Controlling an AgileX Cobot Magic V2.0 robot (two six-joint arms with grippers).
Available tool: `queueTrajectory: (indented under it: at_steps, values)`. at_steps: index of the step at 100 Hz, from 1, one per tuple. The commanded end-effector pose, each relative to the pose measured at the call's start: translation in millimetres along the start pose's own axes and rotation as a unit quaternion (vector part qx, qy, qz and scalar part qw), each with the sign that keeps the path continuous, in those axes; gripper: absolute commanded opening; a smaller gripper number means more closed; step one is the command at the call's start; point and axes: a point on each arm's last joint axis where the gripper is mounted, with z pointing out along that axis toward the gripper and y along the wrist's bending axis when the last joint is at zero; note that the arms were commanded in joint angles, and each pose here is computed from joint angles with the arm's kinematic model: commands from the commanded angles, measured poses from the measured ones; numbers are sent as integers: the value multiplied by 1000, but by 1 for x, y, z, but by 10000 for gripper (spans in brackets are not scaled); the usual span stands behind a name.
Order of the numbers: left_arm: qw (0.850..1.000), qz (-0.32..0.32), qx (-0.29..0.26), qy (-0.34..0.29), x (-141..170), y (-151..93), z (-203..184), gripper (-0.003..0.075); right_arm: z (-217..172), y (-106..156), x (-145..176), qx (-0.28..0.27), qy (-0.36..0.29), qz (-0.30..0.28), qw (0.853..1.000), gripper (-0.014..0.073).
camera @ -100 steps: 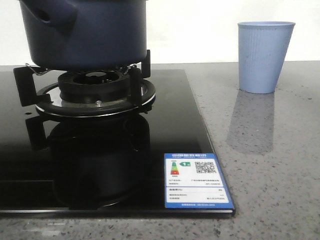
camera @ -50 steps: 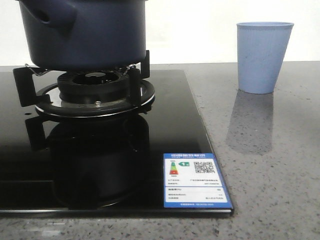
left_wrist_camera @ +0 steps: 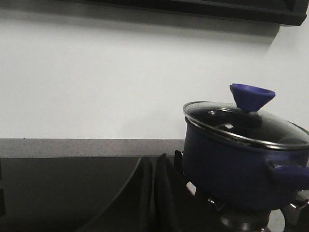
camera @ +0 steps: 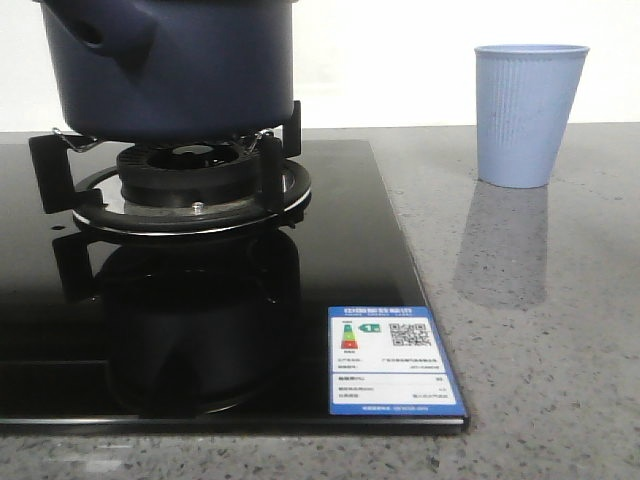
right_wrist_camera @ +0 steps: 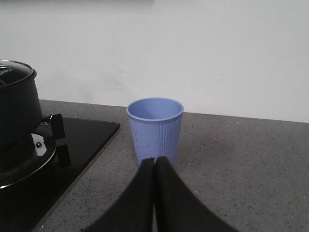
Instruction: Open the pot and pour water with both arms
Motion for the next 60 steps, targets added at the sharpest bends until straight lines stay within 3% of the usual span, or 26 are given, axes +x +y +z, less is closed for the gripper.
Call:
queueTrajectory:
  at_steps: [1, 60]
  values:
    - [999, -12, -8, -46, -6, 2, -4, -19, -2, -1, -5, 11, -10, -10, 1000, -56]
    - [999, -44, -1, -32, 0, 1, -5, -19, -2, 1, -5, -1, -7, -10, 1000, -56]
